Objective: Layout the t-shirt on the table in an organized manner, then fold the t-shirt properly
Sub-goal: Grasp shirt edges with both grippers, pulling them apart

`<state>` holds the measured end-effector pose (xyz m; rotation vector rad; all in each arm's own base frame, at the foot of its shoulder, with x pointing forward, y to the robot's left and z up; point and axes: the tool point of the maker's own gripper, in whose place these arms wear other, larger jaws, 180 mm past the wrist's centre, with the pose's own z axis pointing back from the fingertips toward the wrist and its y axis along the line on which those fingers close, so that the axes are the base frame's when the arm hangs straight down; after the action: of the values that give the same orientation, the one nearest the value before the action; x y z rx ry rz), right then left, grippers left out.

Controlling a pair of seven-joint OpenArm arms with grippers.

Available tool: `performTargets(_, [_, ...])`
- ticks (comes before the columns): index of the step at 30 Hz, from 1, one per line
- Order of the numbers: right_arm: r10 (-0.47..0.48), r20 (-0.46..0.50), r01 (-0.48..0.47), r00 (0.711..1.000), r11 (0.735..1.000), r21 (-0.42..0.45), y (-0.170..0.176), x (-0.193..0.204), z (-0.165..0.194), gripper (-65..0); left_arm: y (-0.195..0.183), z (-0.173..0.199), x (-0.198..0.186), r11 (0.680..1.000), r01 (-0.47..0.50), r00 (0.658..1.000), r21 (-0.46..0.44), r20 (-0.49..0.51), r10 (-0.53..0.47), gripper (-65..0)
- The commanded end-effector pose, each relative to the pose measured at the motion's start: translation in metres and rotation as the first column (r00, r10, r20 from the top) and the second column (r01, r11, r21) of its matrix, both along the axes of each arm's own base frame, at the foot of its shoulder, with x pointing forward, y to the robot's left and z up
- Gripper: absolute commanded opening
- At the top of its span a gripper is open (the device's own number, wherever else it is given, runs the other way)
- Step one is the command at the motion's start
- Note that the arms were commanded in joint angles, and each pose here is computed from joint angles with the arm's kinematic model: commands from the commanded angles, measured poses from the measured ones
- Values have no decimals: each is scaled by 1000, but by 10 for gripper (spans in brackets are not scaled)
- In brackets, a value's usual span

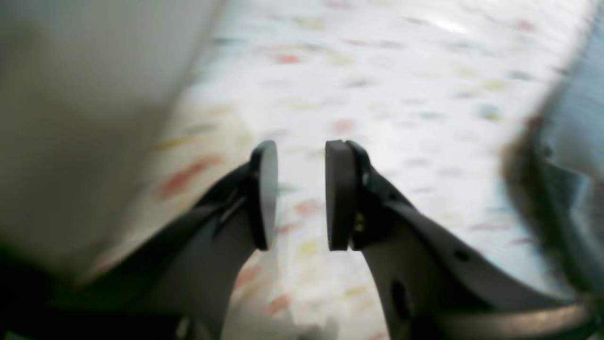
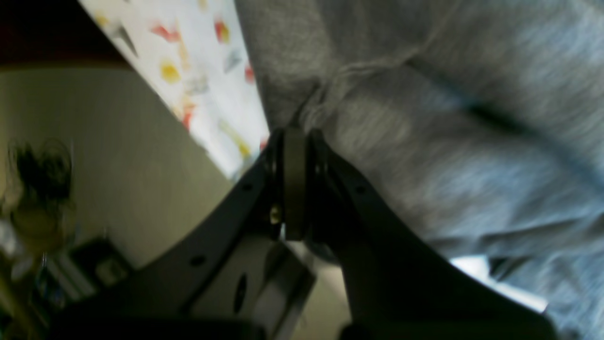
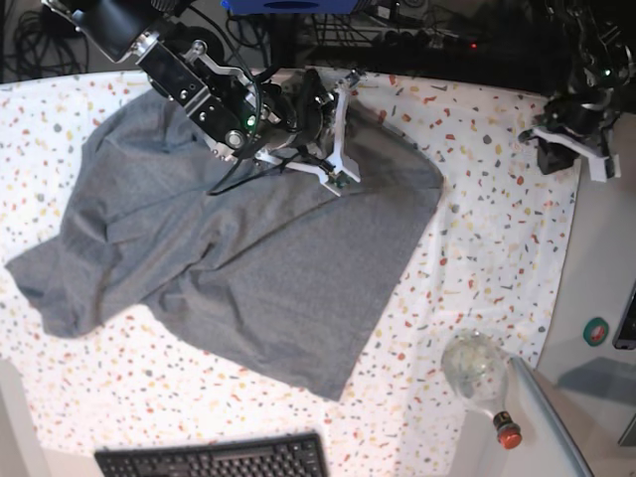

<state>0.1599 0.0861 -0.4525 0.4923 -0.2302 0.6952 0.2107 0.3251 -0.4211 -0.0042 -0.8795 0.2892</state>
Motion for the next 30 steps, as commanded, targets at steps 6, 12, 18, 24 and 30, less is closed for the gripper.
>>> performTargets(6, [-2, 144, -9, 990, 997, 76, -6, 22, 50, -491, -52, 35, 70, 990, 142, 977, -21, 165, -137, -490])
performTargets(12, [-407, 234, 413, 883, 910, 23, -133, 86, 56, -522, -144, 42, 125, 941, 323, 925, -104, 246, -291, -620])
performTargets(18, [-637, 311, 687, 705, 723, -75, -267, 87, 22, -650, -239, 21, 147, 854, 493, 864, -164, 203, -460, -650])
performTargets(24, [-712, 230, 748, 664, 627, -216, -312, 70, -31, -650, -253, -30, 149, 867, 468, 882, -168, 28, -471, -650])
performTargets(30, [-768, 251, 805, 589, 535, -255, -354, 98, -56, -650, -235, -49, 172, 896, 415, 906, -157, -24, -424, -650])
